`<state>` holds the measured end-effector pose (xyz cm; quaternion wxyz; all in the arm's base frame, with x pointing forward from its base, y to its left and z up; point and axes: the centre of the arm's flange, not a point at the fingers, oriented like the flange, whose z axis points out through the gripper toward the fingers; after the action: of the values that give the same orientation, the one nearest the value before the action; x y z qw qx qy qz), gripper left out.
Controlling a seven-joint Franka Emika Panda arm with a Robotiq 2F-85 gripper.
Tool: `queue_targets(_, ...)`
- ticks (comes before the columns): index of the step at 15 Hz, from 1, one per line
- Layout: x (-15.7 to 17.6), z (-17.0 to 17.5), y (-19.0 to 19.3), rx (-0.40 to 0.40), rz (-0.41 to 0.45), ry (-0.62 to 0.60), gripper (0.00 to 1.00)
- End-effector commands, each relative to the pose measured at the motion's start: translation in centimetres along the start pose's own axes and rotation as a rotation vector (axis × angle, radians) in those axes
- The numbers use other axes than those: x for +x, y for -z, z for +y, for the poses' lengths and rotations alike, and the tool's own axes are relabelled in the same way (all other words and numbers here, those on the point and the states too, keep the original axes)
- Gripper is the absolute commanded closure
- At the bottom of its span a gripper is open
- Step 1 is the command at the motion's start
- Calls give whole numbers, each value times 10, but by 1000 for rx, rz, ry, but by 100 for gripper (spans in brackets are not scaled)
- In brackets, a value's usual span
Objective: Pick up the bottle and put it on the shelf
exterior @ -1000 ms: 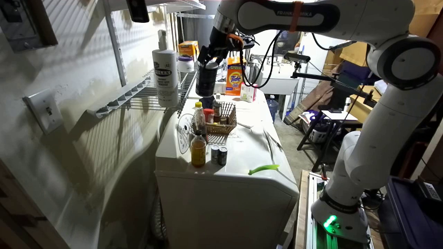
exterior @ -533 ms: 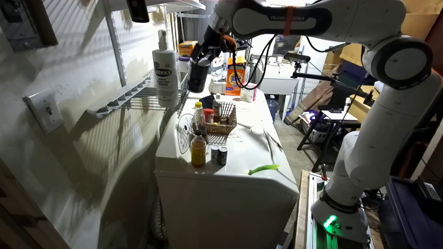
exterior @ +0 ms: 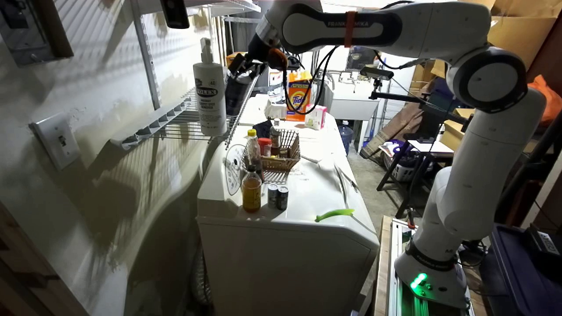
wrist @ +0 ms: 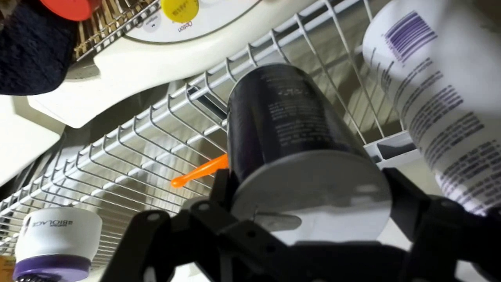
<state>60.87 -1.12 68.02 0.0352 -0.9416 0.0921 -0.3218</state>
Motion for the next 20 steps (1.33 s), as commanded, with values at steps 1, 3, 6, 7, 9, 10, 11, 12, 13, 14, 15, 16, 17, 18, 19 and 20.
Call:
queue_targets(1, 21, 11, -3, 62, 46, -7, 30)
queue_targets(3, 23, 17, -6, 77, 48, -18, 30)
queue_targets(6, 25, 24, -12, 105, 35, -32, 30)
queue_targets(7, 26, 25, -14, 108, 31, -33, 30)
queue_targets(9, 27, 28, -19, 111, 26, -37, 30)
queue_targets(10, 28, 29, -22, 109, 23, -38, 30)
queue_targets(11, 28, 29, -25, 111, 18, -38, 30)
queue_targets(12, 29, 29, -27, 109, 16, -36, 30)
queue_targets(13, 30, 29, -30, 108, 12, -36, 30)
queue_targets(14, 31, 28, -31, 110, 13, -34, 30)
queue_targets(15, 32, 27, -33, 112, 14, -32, 30)
queue_targets(16, 32, 26, -34, 112, 10, -31, 30)
queue_targets(17, 33, 25, -35, 112, 12, -31, 7)
queue_targets(18, 33, 25, -36, 113, 11, -30, 1)
queue_targets(19, 33, 24, -37, 112, 13, -29, 0)
queue_targets(20, 35, 23, -38, 118, 16, -30, 0)
